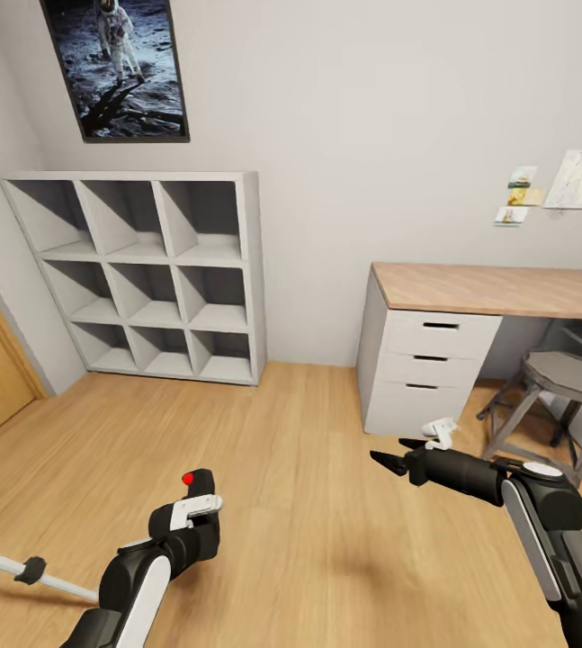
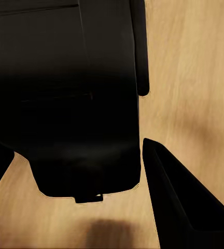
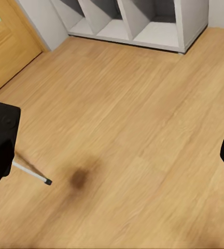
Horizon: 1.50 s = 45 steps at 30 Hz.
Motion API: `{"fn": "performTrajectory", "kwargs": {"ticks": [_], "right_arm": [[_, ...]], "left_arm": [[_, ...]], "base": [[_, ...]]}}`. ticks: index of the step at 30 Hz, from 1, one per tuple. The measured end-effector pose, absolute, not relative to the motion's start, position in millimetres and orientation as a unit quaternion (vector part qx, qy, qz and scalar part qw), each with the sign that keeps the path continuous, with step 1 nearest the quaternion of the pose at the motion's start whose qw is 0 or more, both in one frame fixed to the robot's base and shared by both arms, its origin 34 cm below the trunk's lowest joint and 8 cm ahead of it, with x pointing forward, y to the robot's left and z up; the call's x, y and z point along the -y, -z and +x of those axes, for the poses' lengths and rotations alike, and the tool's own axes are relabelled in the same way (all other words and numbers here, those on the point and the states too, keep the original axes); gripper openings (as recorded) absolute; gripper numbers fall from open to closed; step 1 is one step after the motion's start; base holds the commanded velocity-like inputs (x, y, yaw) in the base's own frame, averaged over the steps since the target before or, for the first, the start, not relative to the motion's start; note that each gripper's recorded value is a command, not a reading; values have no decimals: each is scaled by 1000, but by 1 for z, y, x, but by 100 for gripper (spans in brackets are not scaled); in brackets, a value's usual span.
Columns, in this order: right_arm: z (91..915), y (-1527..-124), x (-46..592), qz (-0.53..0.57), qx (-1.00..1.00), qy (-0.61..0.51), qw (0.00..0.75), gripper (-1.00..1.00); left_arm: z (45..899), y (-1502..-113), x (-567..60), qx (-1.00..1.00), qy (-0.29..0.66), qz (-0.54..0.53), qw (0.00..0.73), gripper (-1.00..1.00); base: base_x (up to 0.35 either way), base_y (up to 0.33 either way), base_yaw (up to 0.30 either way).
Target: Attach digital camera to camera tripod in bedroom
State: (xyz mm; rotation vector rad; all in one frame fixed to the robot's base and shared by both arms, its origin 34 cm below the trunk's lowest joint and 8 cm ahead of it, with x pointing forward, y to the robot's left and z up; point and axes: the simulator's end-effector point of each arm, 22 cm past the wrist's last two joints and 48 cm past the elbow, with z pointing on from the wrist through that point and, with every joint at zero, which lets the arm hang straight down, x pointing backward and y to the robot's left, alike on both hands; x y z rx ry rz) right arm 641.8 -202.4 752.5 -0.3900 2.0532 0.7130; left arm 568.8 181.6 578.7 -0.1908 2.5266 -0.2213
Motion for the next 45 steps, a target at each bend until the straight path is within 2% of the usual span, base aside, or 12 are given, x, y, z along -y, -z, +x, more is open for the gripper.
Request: {"fn": "performTrajectory", "kwargs": {"ticks": [23,45], "right_arm": [[641,-751,202,-159,-830,-288,451,100],[647,-786,202,-159,-830,-288,451,100]], "left_arm": [[569,-579,-183,-949,81,-72,295,-100],[575,-616,-174,-949,91,-69,294,-100]], "base": [[253,-221,264],[29,-24,269]]}}
